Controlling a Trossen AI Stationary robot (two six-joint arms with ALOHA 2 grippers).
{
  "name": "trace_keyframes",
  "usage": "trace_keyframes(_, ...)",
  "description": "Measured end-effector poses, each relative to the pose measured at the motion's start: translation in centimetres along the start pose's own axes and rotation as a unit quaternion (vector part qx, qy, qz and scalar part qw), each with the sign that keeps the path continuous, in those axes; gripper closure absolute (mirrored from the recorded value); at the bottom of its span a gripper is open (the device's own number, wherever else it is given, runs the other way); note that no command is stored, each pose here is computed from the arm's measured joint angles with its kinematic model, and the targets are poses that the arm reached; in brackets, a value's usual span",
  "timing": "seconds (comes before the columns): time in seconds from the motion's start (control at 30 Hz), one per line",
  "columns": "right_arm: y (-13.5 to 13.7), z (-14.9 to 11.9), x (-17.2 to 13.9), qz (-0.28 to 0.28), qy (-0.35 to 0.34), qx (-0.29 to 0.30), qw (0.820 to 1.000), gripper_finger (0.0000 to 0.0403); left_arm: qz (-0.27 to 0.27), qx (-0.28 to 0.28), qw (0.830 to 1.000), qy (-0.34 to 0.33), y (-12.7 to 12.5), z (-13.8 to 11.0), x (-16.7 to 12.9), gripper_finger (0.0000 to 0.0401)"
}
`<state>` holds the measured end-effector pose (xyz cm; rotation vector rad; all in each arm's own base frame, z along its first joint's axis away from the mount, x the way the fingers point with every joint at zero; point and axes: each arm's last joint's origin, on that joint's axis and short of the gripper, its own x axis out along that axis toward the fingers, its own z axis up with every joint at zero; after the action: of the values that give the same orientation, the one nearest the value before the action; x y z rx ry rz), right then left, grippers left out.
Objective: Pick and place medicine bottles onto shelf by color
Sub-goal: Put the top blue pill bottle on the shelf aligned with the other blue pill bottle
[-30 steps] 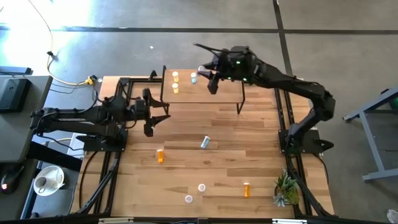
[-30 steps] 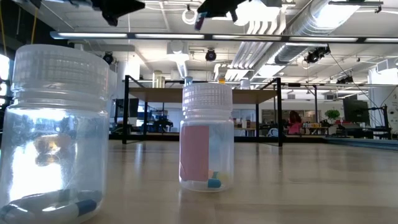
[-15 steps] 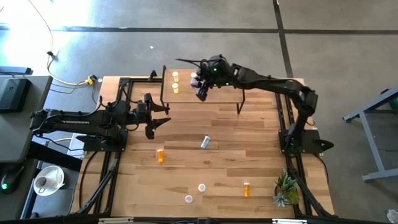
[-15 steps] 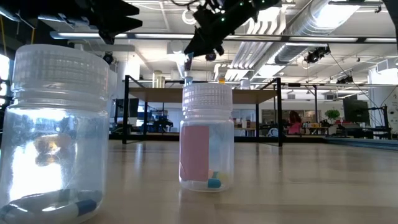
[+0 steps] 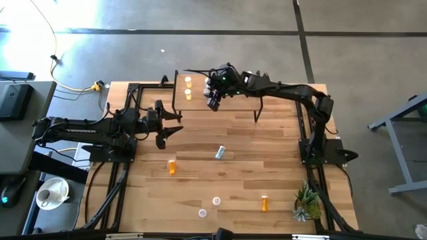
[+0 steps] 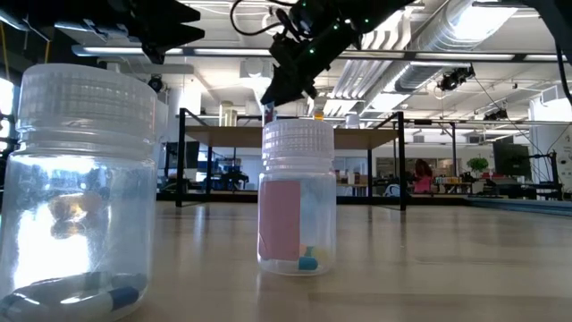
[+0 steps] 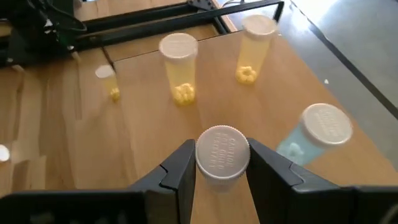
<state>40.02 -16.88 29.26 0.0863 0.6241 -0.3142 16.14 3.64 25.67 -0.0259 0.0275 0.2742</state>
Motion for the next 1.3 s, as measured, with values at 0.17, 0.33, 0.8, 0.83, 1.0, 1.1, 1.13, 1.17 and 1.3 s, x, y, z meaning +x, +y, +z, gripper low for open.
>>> trace_keyframes(0.17,-0.30,-0.28,0.53,-0.003,0.004,0.005,1.000,0.0291,0.000,0.000,1.000,0.000,0.00,-0.01,0.01,0.0199)
trace_keyframes(0.33,-0.19,-0.41,0.67,0.004,0.009,0.006,1.000,0.0291,0.000,0.000,1.000,0.000,0.00,-0.01,0.01,0.0199)
trace_keyframes(0.8,-0.29,-0.47,0.68,-0.013,0.012,0.007,1.000,0.0278,0.000,0.000,1.000,0.001,0.00,-0.01,0.01,0.0199)
trace_keyframes(0.83,-0.29,-0.47,0.68,-0.013,0.012,0.007,1.000,0.0275,0.000,0.000,1.000,0.001,0.00,0.00,0.01,0.0199)
trace_keyframes(1.0,-0.30,-0.63,0.74,-0.013,0.019,0.006,1.000,0.0258,0.000,0.000,1.000,0.001,0.00,-0.01,0.01,0.0201)
trace_keyframes(1.1,-0.30,-0.57,0.75,-0.013,0.017,0.006,1.000,0.0243,0.000,0.000,1.000,0.001,0.00,-0.01,0.01,0.0201)
trace_keyframes(1.13,-0.30,-0.57,0.75,-0.013,0.016,0.006,1.000,0.0238,0.000,0.000,1.000,0.001,0.00,-0.02,0.01,0.0201)
trace_keyframes(1.17,-0.30,-0.57,0.75,-0.013,0.016,0.006,1.000,0.0234,0.000,0.000,1.000,0.002,0.00,-0.03,0.01,0.0201)
trace_keyframes(1.3,-0.31,-0.42,0.66,-0.014,0.010,0.006,1.000,0.0227,0.000,0.001,1.000,0.004,0.00,-0.06,0.01,0.0201)
